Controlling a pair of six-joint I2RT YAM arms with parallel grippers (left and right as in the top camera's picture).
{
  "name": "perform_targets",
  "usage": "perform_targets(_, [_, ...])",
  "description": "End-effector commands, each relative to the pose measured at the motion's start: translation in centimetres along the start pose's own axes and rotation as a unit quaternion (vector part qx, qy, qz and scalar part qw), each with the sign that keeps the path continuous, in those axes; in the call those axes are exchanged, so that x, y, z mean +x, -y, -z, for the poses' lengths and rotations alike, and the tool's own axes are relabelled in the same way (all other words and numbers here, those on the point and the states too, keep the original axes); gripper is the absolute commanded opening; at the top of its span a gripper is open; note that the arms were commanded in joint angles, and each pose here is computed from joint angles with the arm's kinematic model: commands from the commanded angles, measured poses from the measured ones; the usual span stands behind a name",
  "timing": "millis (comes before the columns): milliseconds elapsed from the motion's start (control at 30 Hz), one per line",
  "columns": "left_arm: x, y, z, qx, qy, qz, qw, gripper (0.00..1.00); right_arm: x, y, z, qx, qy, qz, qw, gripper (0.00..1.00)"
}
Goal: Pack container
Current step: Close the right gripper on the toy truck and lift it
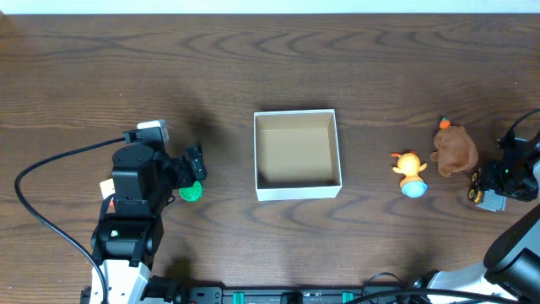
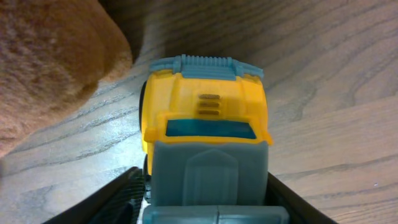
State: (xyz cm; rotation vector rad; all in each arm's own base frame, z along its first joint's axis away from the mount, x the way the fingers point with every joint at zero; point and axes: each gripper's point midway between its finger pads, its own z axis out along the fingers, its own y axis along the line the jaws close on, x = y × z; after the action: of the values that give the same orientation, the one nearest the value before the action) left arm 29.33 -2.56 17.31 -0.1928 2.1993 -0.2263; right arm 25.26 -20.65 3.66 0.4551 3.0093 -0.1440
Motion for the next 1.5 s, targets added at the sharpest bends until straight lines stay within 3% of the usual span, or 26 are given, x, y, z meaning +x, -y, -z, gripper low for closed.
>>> perform_targets(0, [-0.8, 0.2, 0.3, 0.001, 0.009, 0.006, 1.000, 0.98, 0.1, 0.3, 0.5, 0.004, 0.007, -0.008, 1.000, 0.56])
perform_targets(333, [-0.8, 0.2, 0.3, 0.001, 0.009, 0.006, 1.000, 0.98, 0.1, 0.3, 0.5, 0.004, 0.007, -0.008, 1.000, 0.55])
perform_targets(467, [-0.8, 0.2, 0.3, 0.001, 0.009, 0.006, 1.000, 0.98, -0.1, 0.1, 0.5, -0.004, 0.010, -0.010, 1.000, 0.44])
perform_targets(867, [-0.8, 0.2, 0.3, 0.001, 0.009, 0.006, 1.000, 0.98, -0.1, 0.1, 0.5, -0.004, 0.012, -0.010, 1.000, 0.42])
perform_targets(1133, [-0.8, 0.2, 0.3, 0.001, 0.009, 0.006, 1.000, 0.98, -0.4, 0.2, 0.5, -0.003, 0.016, -0.031, 0.999, 0.27])
perform_targets(1300, [-0.8, 0.2, 0.3, 0.001, 0.009, 0.006, 1.000, 0.98, -0.7, 0.3, 0.8, 0.000, 0.025, -0.048, 0.999, 0.01])
perform_targets(1467, [-0.8, 0.2, 0.3, 0.001, 0.009, 0.006, 1.000, 0.98, -2.1, 0.8, 3.2, 0.014, 0.071, -0.069, 0.995, 0.01])
